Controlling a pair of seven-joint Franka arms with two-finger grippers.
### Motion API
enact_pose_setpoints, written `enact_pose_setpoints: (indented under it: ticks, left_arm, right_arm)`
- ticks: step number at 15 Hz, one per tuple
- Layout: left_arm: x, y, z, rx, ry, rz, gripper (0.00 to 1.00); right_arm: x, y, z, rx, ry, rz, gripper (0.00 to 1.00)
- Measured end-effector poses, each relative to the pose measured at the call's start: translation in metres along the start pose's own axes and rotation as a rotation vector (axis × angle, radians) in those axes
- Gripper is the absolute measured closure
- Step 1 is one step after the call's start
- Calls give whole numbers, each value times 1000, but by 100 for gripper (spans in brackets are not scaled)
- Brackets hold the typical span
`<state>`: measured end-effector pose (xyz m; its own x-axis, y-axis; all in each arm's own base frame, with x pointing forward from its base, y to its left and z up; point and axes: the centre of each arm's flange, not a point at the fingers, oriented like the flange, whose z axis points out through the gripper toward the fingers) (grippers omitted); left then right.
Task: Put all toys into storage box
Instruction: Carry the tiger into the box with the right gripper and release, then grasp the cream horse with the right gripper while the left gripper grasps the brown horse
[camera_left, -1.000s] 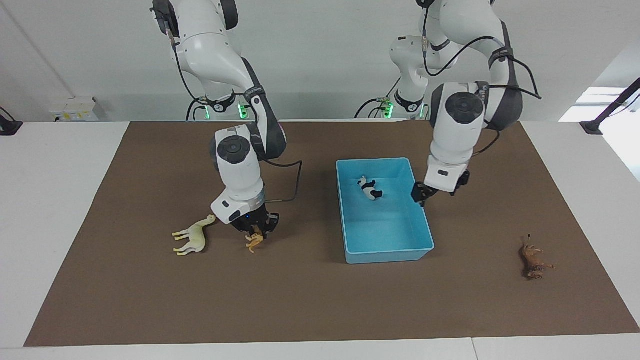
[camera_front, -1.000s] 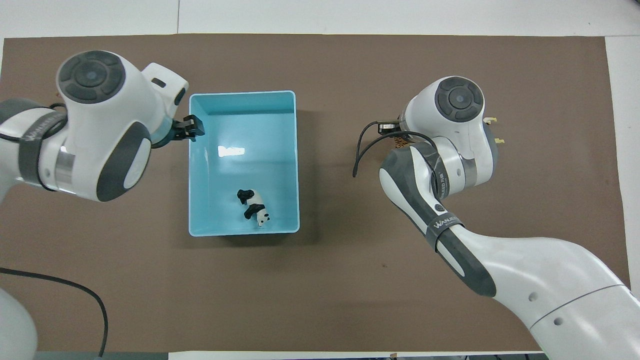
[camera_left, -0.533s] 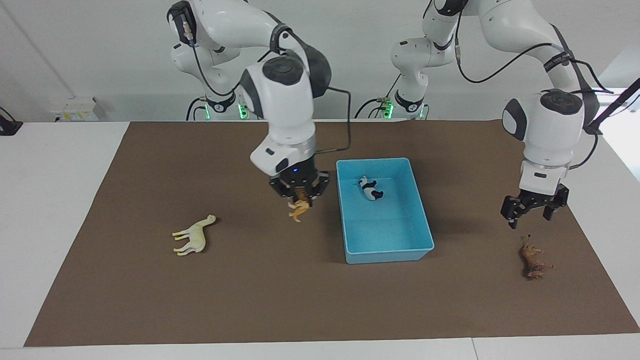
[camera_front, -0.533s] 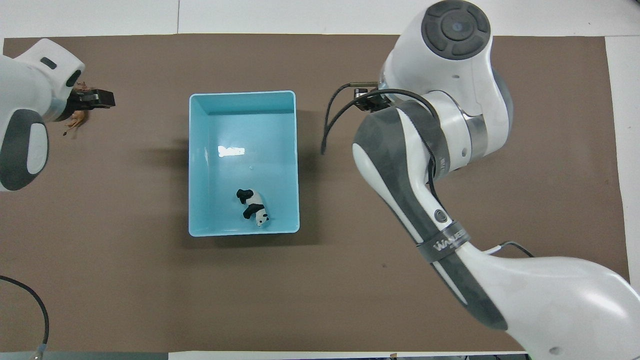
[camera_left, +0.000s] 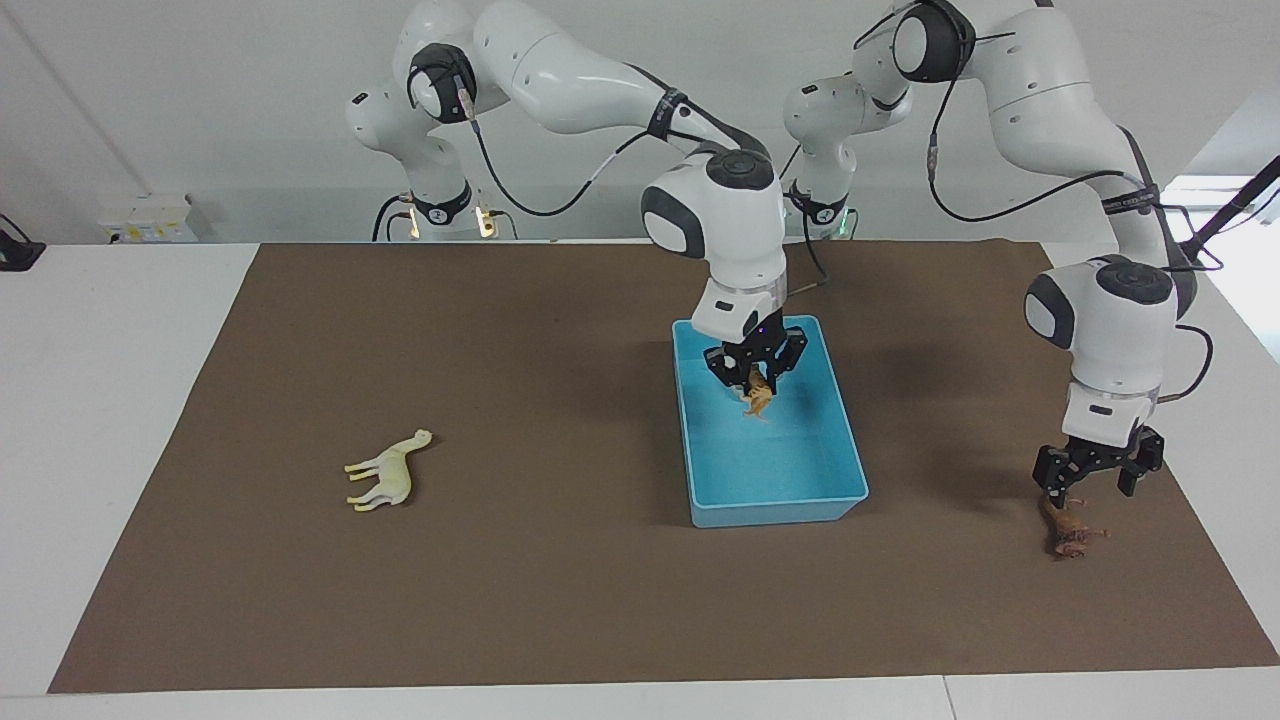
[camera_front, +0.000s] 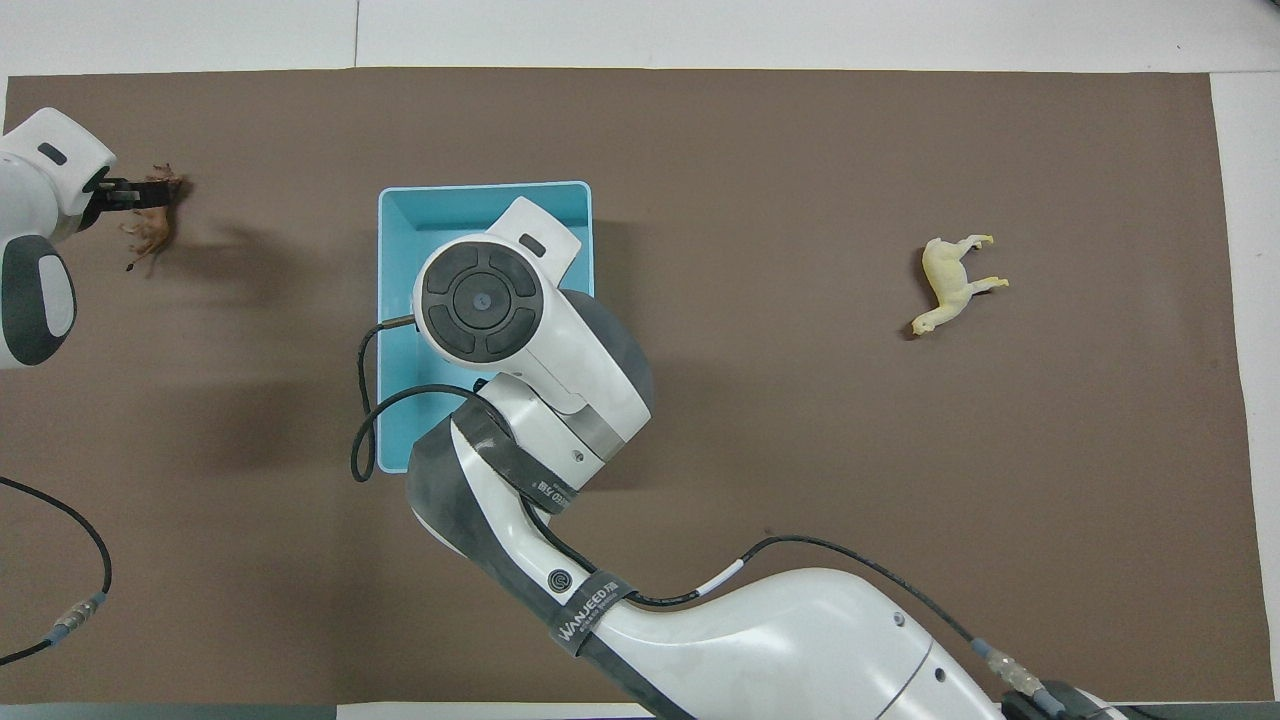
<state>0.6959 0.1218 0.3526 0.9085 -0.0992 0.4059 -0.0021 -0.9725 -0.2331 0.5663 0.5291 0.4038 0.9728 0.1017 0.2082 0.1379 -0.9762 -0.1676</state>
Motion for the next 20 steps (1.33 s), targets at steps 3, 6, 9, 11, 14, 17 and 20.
enact_pose_setpoints:
  ticks: [3, 6, 9, 11, 14, 17, 20]
  left_arm:
    - [-4, -14, 13, 8, 24, 3, 0]
    - [-11, -10, 33, -15, 12, -14, 0]
    - [-12, -1, 40, -46, 5, -39, 0]
    - [-14, -1, 43, -47, 1, -38, 0]
    - [-14, -2, 43, -50, 0, -43, 0]
    - [-15, -2, 45, -50, -2, -45, 0]
    - [-21, -4, 51, -49, -17, -40, 0]
  right_arm:
    - [-6, 0, 8, -5, -11, 65, 41]
    - [-5, 3, 1, -18, -22, 142, 11]
    - [11, 25, -19, -62, -27, 215, 0]
    - [39, 66, -50, -95, -3, 277, 0]
    - [75, 151, -93, -153, -1, 358, 0]
    - [91, 237, -95, -228, -50, 348, 0]
    - [85, 335, -79, -254, -102, 255, 0]
